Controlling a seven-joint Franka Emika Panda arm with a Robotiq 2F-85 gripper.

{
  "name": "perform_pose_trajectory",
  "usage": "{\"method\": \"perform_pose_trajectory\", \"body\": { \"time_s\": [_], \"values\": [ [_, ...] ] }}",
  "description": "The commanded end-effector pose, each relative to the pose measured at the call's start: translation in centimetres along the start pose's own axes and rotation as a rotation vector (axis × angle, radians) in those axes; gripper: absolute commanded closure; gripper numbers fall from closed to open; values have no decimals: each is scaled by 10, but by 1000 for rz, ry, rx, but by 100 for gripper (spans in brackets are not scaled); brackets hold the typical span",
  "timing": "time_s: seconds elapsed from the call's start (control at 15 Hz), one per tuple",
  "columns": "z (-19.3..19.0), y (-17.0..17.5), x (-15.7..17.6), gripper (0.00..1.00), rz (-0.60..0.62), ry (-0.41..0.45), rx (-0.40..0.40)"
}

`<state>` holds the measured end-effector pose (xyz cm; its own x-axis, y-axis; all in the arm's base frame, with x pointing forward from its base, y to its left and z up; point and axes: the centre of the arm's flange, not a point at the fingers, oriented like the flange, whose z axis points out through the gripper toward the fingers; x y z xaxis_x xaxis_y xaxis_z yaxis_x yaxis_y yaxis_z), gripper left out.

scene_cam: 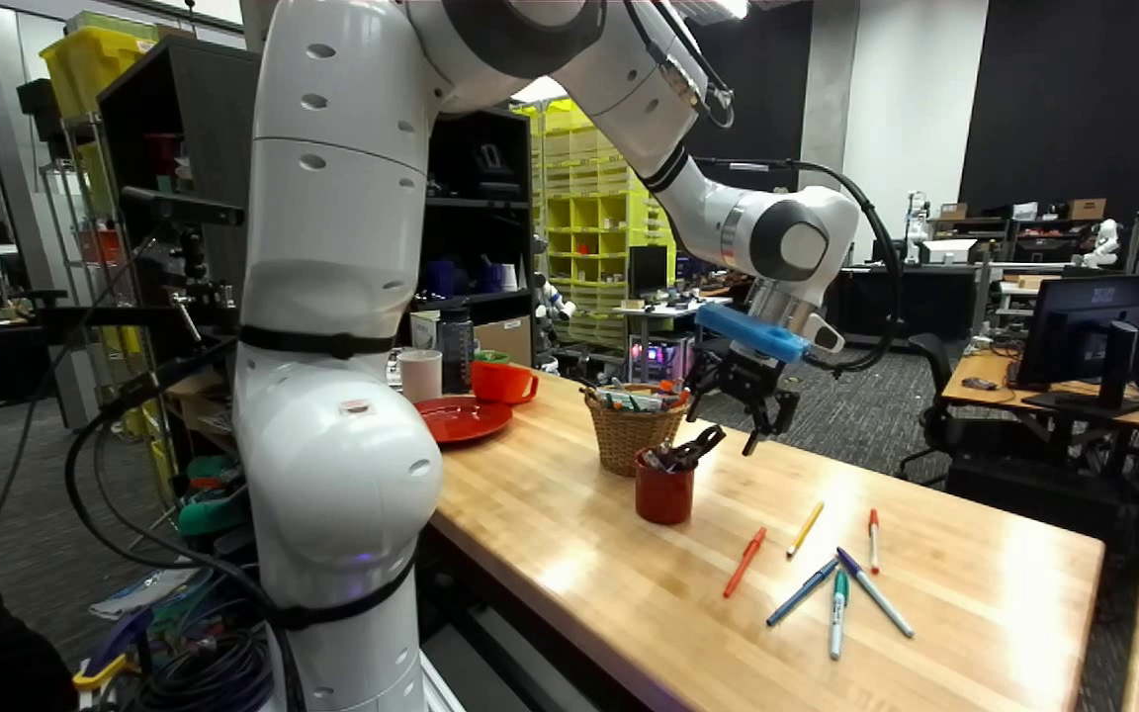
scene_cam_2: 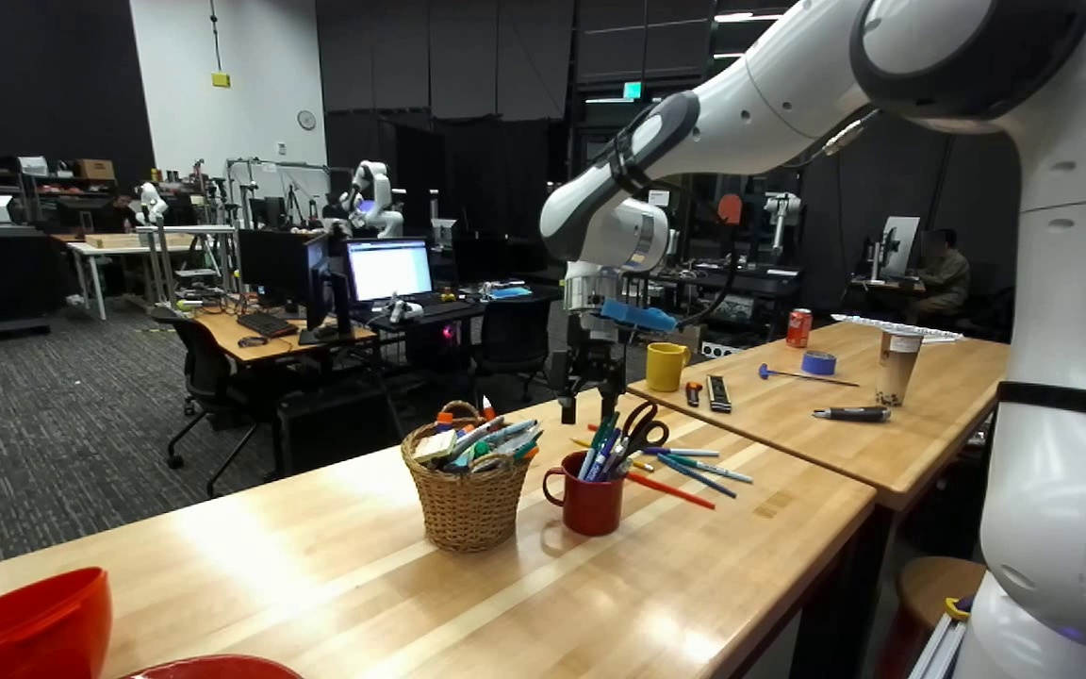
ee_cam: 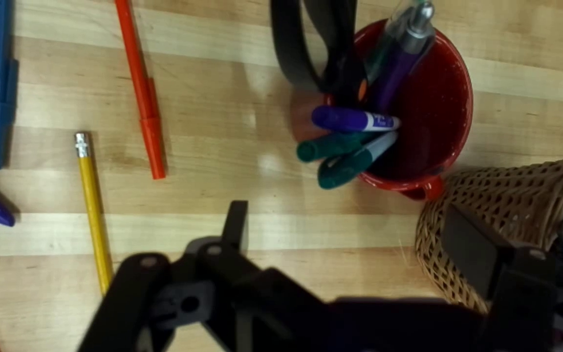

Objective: Remove one marker from the cup

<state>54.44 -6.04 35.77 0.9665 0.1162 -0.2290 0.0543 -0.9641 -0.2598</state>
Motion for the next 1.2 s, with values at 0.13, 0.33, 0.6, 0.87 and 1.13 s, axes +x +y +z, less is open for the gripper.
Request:
{"method": "perform_pose_trajectory", "body": {
  "time_s": [0.13,0.33,0.6,0.87,1.13],
  "values": [
    [-10,-4,-18,0,-10,5,-6],
    [-10,-5,-21,0,-7,4,-6],
    [-8,-5,-25,0,-7,0,-5],
    [-5,-5,-27,26,-8,-2,-4],
    [-8,-10,-26,56,-22,6,-6]
  ]
}}
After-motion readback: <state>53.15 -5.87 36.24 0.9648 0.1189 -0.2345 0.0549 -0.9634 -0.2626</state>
